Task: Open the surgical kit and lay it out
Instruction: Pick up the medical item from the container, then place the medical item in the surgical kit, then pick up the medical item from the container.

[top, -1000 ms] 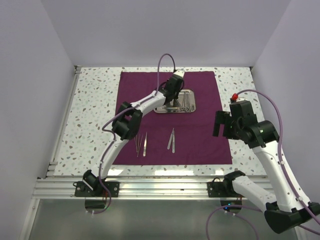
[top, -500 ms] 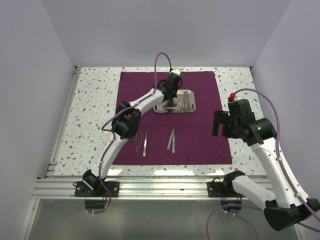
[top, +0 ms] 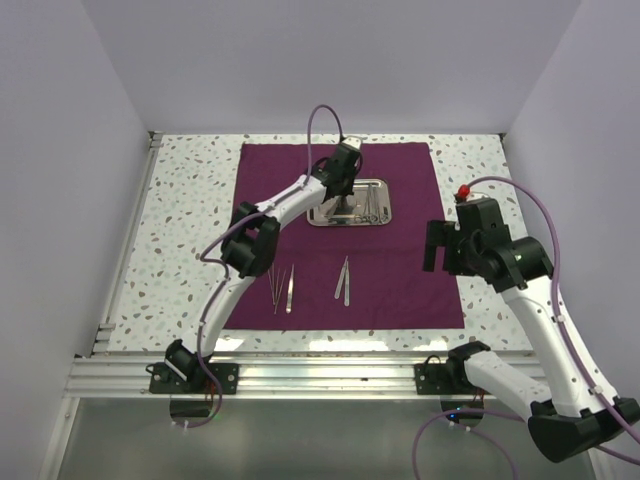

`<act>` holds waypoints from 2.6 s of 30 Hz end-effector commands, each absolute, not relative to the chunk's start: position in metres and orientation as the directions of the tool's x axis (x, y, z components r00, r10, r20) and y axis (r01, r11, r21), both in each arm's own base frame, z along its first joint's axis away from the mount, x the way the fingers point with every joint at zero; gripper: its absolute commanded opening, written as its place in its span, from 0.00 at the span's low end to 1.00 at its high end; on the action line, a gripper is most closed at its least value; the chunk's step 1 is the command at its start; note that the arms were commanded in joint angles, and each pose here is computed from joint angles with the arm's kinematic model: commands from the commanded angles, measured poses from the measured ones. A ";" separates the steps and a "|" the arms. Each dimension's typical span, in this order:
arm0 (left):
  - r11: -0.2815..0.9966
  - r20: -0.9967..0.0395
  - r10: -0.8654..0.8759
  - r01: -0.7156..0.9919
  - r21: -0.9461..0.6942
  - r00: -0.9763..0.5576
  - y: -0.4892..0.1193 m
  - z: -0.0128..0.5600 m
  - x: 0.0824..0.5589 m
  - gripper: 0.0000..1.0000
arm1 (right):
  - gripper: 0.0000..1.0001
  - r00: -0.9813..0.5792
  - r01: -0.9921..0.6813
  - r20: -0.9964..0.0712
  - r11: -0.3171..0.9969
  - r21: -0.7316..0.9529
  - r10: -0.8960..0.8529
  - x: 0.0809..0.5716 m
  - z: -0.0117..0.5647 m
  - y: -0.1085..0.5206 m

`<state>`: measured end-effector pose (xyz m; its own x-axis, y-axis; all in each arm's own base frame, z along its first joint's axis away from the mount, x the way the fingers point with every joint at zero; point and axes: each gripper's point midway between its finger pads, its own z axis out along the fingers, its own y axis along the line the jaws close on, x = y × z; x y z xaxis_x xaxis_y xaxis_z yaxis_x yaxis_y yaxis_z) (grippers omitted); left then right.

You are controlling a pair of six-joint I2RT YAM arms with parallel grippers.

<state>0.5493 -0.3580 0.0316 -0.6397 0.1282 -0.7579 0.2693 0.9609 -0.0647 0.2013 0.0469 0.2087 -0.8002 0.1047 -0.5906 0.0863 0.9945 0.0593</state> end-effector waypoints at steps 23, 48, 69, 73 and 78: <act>0.972 -0.813 -0.096 0.121 -0.200 -0.574 -0.341 0.172 0.422 0.00 | 0.98 -0.723 0.053 -0.675 0.986 0.156 0.146 0.194 0.239 0.053; 0.962 -0.666 -0.206 -0.023 -0.273 -0.717 -0.342 0.081 0.332 0.14 | 0.98 -0.769 0.085 -0.615 0.981 0.172 0.175 0.164 0.230 0.049; 0.943 -0.759 -0.011 0.245 -0.224 -0.651 -0.406 0.088 0.489 0.59 | 0.99 -0.713 0.173 -0.665 0.975 0.140 0.222 0.195 0.249 0.041; 0.939 -0.788 -0.025 0.257 -0.230 -0.615 -0.422 0.081 0.517 0.58 | 0.98 -0.726 0.176 -0.658 0.979 0.101 0.198 0.196 0.250 0.037; 0.944 -0.815 0.031 0.285 -0.166 -0.578 -0.429 0.063 0.526 0.57 | 0.99 -0.746 0.172 -0.646 0.984 0.044 0.159 0.192 0.248 0.029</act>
